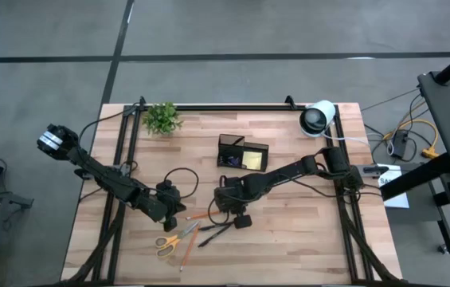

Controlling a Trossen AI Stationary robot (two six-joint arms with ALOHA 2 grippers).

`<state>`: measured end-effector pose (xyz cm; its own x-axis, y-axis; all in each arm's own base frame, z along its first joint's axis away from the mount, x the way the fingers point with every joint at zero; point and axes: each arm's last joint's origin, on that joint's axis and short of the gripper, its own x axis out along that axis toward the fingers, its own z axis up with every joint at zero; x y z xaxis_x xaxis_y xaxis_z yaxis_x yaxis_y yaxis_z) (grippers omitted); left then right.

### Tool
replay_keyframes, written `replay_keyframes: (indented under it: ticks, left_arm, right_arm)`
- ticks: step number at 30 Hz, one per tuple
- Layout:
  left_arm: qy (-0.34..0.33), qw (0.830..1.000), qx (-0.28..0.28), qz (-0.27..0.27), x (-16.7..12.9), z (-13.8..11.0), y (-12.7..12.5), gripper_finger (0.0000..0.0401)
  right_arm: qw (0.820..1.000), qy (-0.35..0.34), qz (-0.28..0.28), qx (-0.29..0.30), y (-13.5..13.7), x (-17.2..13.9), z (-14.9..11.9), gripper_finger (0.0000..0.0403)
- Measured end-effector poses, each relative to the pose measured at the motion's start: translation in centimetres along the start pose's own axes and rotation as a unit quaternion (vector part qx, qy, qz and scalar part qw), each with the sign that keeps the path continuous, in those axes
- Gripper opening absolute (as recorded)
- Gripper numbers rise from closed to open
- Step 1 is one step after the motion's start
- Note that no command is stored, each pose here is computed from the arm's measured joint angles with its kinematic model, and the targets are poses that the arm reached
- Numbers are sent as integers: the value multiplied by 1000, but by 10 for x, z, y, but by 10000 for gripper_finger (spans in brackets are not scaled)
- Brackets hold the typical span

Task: Pick and place office supplies into organizer
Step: Put the top orange pencil into the black desk organizer

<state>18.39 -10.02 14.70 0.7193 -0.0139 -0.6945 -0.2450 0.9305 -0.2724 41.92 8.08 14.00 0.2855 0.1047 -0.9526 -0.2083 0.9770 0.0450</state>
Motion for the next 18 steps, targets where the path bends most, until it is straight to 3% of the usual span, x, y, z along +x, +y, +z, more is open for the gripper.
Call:
replay_keyframes:
  ticks: [18]
  left_arm:
    - [8,1000,0,-12,0,0,-1,11]
  right_arm:
    - [1000,-2,1,-2,0,7,-6,22]
